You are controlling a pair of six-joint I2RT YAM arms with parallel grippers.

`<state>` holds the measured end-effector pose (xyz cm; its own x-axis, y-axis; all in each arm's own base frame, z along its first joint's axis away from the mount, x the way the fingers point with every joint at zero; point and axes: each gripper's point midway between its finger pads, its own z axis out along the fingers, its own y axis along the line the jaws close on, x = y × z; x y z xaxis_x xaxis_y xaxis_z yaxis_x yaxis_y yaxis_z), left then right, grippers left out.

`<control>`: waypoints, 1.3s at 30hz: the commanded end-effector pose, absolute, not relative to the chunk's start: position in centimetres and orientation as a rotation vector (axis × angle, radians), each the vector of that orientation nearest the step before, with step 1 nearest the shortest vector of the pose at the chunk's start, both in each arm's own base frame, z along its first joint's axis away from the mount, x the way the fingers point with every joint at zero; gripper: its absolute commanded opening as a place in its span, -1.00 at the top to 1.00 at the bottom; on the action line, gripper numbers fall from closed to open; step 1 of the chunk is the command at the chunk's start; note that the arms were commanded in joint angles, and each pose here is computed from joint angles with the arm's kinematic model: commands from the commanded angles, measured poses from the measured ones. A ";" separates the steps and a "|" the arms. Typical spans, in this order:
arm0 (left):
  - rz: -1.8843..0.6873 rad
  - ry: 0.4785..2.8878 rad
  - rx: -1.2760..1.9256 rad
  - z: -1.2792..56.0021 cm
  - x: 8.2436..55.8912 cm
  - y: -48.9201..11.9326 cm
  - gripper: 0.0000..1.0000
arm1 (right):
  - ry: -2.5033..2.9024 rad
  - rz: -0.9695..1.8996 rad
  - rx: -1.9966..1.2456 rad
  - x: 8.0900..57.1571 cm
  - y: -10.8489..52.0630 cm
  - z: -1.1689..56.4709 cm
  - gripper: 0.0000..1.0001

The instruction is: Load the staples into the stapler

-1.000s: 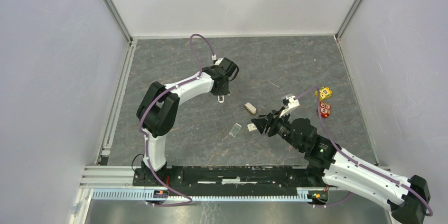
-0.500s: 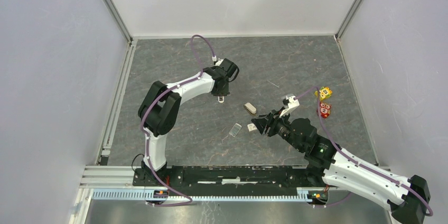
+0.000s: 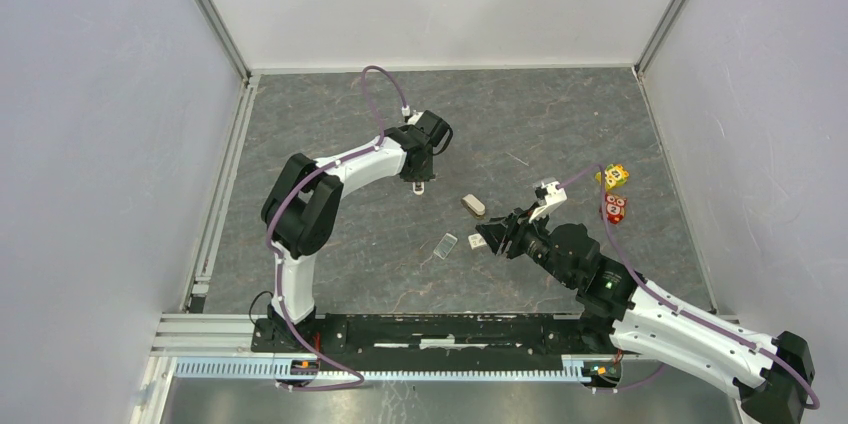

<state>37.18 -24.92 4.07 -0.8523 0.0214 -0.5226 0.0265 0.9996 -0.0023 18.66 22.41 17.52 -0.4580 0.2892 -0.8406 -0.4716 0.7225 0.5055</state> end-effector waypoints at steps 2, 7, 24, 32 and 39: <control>-0.022 2.552 -0.028 4.2 38.2 -25.6 0.59 | 1.825 0.872 -0.127 19.1 22.2 17.9 0.00; -0.026 2.551 -0.030 4.3 38.3 -25.7 0.56 | 1.824 0.874 -0.130 19.1 22.3 17.8 0.00; 0.002 2.557 0.083 4.2 38.0 -25.2 0.66 | 1.827 0.872 -0.133 19.0 22.2 17.8 0.00; 0.064 2.563 0.237 4.3 37.6 -24.1 0.67 | 1.828 0.871 -0.131 19.1 22.2 17.9 0.00; 0.030 2.568 0.241 4.5 37.5 -24.4 0.64 | 1.834 0.865 -0.132 19.1 22.2 17.7 0.00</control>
